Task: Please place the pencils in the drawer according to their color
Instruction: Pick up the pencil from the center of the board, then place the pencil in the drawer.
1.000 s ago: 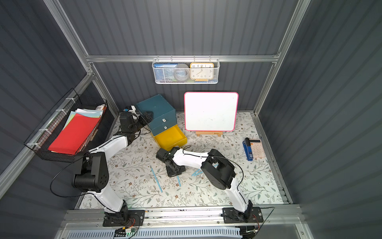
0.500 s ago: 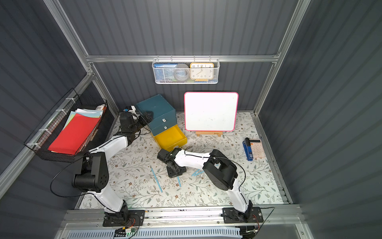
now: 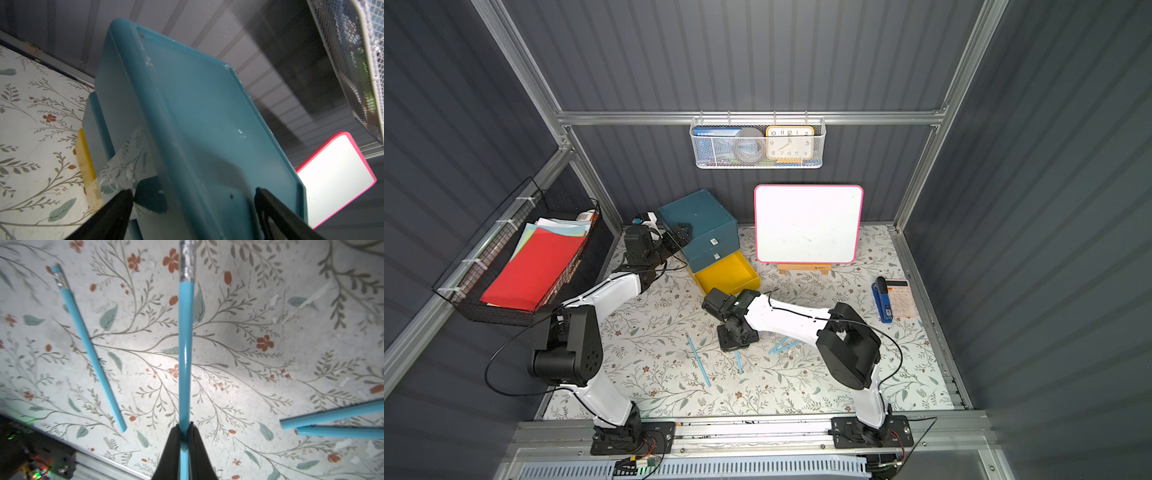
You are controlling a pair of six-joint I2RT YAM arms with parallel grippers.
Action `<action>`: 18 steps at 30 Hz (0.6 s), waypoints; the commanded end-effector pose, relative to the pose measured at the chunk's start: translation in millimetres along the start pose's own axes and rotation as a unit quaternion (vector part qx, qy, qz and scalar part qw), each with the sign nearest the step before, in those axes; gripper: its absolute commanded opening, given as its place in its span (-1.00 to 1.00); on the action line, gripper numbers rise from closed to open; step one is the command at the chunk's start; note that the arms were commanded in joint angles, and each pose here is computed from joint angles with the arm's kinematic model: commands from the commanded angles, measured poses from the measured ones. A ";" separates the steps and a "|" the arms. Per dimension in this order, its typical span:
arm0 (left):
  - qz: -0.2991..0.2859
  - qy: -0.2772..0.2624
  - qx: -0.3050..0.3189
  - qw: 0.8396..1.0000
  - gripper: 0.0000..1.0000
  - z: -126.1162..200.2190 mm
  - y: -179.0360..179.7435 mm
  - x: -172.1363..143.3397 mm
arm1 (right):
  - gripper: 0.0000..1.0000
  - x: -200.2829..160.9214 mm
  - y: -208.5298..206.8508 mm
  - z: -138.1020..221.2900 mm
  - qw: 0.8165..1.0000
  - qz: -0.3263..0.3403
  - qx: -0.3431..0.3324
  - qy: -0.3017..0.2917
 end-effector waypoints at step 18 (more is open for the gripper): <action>-0.010 0.006 -0.011 1.000 0.92 2.1 -5.6 -0.7 | -1.00 124.0 4.1 38.0 0.955 -0.201 0.209 -0.059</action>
Point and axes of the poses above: each gripper's point midway between its finger pads, its own z axis back along the fingers, its own y axis along the line the jaws close on, x = y × z, the point moved 9 cm from there along z, back along the fingers, and after that the axes turned 7 degrees about -z, right-handed, at the moved point
